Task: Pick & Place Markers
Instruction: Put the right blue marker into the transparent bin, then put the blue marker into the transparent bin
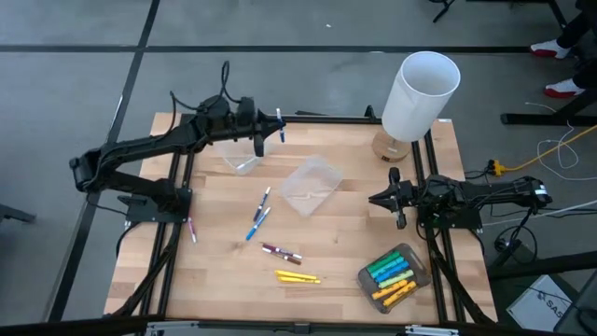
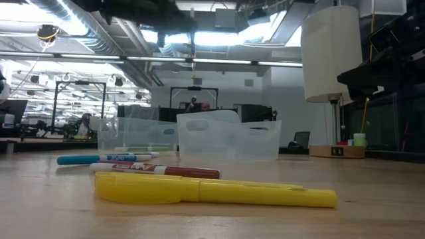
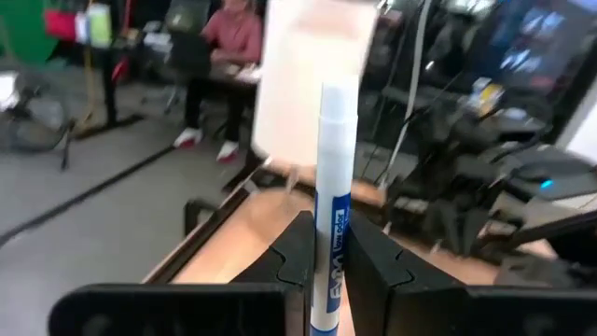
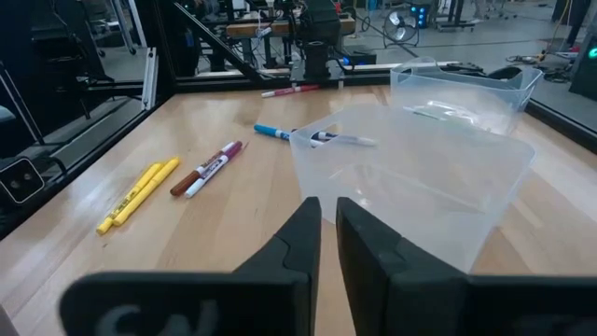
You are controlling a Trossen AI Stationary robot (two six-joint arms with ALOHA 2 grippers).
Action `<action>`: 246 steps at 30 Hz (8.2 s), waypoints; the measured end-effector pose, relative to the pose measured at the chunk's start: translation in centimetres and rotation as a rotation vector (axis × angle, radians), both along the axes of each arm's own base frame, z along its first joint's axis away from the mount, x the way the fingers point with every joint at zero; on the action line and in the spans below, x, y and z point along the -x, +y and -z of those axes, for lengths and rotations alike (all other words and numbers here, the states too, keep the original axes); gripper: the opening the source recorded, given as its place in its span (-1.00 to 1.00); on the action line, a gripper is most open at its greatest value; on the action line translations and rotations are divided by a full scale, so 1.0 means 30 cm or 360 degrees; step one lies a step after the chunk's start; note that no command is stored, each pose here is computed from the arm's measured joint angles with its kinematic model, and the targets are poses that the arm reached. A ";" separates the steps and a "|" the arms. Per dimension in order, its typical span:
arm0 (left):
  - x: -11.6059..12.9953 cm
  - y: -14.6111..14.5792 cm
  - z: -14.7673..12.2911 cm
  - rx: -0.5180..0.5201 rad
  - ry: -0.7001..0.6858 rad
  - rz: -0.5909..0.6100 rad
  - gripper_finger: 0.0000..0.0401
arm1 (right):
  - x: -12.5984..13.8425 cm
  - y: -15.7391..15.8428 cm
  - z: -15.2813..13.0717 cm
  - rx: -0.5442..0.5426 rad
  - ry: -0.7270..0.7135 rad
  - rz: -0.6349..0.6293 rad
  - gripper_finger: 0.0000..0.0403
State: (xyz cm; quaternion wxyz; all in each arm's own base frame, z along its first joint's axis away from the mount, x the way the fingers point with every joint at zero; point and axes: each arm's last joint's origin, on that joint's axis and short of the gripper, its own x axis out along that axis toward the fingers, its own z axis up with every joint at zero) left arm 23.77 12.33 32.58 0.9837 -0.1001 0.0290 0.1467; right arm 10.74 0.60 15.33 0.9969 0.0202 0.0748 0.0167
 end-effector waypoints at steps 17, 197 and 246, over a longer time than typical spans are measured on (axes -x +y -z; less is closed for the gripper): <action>0.135 0.138 0.124 0.0261 0.0576 -0.0329 -0.84 | 0.000 0.000 0.000 0.0002 0.0000 -0.0001 -0.80; -0.063 -0.688 0.376 0.1402 0.1426 0.0082 -0.18 | 0.000 0.000 0.000 -0.0001 0.0001 -0.0001 -0.80; -0.074 -0.615 0.393 0.1164 0.1647 -0.0433 -0.23 | 0.000 0.000 0.000 -0.0001 0.0001 -0.0001 -0.80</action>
